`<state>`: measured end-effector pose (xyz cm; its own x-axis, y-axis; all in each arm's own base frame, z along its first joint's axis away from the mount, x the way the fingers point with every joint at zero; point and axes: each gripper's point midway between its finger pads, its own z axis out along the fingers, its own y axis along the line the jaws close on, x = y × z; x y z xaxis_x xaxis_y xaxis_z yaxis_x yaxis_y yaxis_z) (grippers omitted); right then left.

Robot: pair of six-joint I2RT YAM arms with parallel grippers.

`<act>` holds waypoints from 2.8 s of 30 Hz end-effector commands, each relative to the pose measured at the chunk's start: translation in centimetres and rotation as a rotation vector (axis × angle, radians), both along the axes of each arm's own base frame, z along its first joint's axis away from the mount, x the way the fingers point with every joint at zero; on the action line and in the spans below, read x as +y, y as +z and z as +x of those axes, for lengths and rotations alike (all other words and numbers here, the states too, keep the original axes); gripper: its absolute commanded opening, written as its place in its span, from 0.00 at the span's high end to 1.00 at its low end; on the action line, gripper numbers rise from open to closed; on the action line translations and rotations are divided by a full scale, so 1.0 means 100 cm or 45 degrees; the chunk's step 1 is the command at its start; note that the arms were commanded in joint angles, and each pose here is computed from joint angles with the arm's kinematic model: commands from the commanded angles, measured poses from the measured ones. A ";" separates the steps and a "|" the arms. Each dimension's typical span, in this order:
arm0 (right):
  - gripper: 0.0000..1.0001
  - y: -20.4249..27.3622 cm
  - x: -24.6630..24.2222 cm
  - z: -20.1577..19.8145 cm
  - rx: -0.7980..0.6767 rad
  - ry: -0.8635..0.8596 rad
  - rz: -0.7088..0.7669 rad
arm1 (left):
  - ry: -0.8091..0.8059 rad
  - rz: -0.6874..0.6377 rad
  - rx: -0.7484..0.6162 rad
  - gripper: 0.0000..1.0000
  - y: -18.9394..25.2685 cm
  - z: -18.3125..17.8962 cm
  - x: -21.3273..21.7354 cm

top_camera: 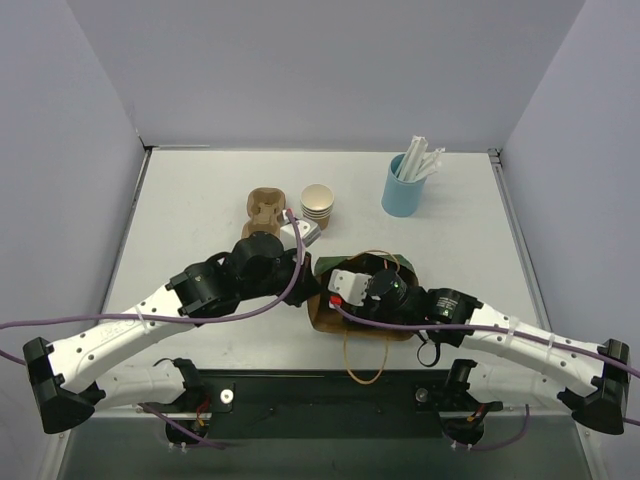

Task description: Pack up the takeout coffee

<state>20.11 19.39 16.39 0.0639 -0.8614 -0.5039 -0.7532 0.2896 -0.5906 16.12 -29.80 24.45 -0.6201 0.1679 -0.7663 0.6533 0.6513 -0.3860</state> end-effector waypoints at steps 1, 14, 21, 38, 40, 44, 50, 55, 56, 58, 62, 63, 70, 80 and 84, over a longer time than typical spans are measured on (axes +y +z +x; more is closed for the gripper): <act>0.13 0.022 0.006 0.002 -0.025 -0.029 0.040 | 0.003 -0.058 0.003 1.00 0.027 -0.004 0.001; 0.36 0.054 0.036 -0.024 0.122 0.088 0.142 | 0.039 -0.042 0.100 0.99 0.031 -0.008 0.002; 0.44 0.085 0.055 -0.035 0.222 0.079 0.324 | 0.079 -0.076 0.136 0.88 0.043 -0.005 0.001; 0.43 0.087 0.048 -0.034 0.320 0.007 0.348 | 0.242 -0.120 0.068 0.46 0.075 0.015 0.020; 0.44 0.103 0.048 -0.025 0.289 -0.014 0.388 | 0.269 -0.123 0.053 0.42 0.080 0.018 0.026; 0.45 0.143 0.051 0.001 0.207 -0.114 0.524 | 0.331 -0.136 0.005 0.37 0.095 0.027 0.040; 0.44 0.199 0.064 0.014 0.121 -0.119 0.725 | 0.385 -0.156 -0.057 0.26 0.115 0.033 0.059; 0.48 0.242 0.052 0.040 -0.008 -0.320 0.930 | 0.463 -0.143 -0.105 0.18 0.124 0.032 0.086; 0.48 0.254 0.045 0.048 -0.037 -0.373 0.973 | 0.479 -0.139 -0.112 0.12 0.124 0.031 0.091; 0.48 0.258 0.024 0.075 -0.107 -0.537 0.983 | 0.520 -0.169 -0.128 0.07 0.130 0.030 0.101; 0.47 0.260 -0.025 0.124 -0.182 -0.836 1.032 | 0.572 -0.204 -0.099 0.03 0.135 0.024 0.115; 0.47 0.259 -0.034 0.134 -0.176 -0.898 1.065 | 0.576 -0.197 -0.090 0.03 0.133 0.022 0.117; 0.46 0.204 -0.118 0.214 -0.058 -1.342 1.169 | 0.588 -0.187 0.001 0.03 0.120 -0.003 0.136; 0.47 0.121 -0.170 0.278 0.129 -1.656 1.069 | 0.645 -0.311 0.103 0.03 0.132 -0.019 0.145; 0.48 0.096 -0.172 0.286 0.202 -1.718 1.066 | 0.651 -0.298 0.127 0.03 0.133 -0.016 0.140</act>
